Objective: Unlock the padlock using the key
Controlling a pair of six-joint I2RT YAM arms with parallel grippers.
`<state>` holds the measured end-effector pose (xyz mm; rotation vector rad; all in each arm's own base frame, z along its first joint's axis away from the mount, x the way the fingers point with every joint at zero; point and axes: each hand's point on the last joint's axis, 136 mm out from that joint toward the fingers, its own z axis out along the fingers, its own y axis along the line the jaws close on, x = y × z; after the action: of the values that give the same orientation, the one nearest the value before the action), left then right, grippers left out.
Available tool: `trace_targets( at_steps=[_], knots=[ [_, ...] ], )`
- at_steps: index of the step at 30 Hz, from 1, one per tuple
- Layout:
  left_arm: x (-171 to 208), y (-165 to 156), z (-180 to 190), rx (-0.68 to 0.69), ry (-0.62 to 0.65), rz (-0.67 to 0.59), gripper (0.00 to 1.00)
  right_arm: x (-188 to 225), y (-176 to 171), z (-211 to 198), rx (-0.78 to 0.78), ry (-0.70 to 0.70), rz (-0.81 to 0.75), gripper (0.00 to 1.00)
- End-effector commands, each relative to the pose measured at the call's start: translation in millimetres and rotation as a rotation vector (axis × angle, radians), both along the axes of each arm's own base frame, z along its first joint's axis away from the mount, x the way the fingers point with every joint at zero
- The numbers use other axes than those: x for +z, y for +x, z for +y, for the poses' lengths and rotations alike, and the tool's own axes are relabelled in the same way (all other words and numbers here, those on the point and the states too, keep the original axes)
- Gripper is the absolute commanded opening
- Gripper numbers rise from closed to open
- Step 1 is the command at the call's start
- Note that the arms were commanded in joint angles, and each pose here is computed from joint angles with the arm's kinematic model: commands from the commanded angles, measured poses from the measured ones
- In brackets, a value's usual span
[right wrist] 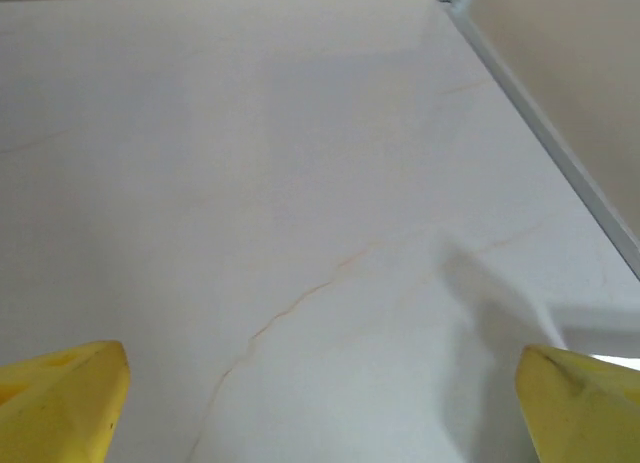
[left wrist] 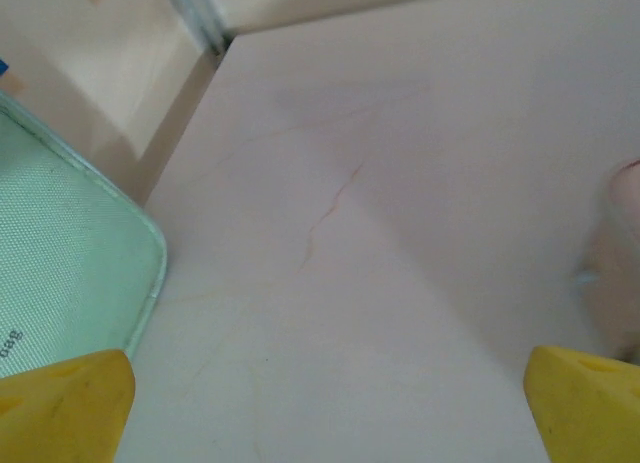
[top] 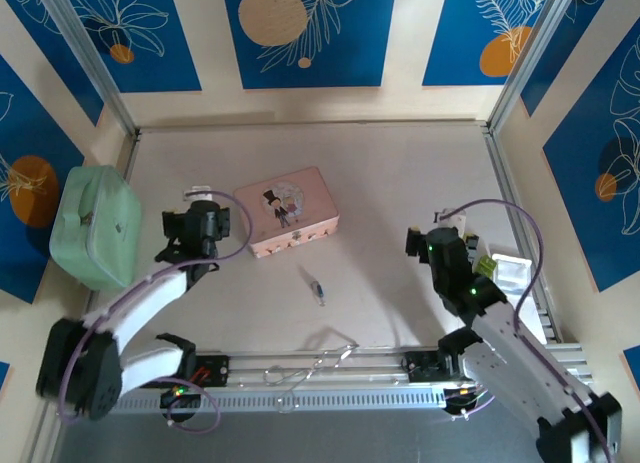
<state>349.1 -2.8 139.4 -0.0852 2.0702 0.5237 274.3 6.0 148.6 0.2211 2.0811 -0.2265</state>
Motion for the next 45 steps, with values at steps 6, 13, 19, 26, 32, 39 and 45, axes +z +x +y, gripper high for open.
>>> trace_targets(
  at_steps=[6, 13, 19, 26, 32, 39, 45],
  knots=[
    [-12, 28, 20, 0.004, -0.012, -0.148, 0.99, -38, 41, -24, -0.052, 0.033, -0.055, 0.99],
    [-30, 46, 2, -0.144, -0.08, -0.2, 0.99, -23, 76, 8, 0.208, 0.126, -0.211, 0.99],
    [-41, 49, -8, -0.27, -0.204, -0.174, 0.99, -43, 111, 30, 0.397, 0.142, -0.21, 0.99],
    [-45, 44, 2, -0.231, -0.206, -0.214, 0.99, -54, 123, 15, 0.317, 0.177, -0.16, 0.99],
    [-44, 44, -2, -0.249, -0.192, -0.218, 1.0, -54, 123, 15, 0.315, 0.173, -0.158, 0.99],
    [-45, 45, -6, -0.267, -0.187, -0.212, 1.0, -54, 123, 16, 0.316, 0.174, -0.157, 0.99],
    [-46, 46, -16, -0.325, -0.193, -0.198, 1.0, -56, 124, 16, 0.321, 0.185, -0.146, 0.99]
  ],
)
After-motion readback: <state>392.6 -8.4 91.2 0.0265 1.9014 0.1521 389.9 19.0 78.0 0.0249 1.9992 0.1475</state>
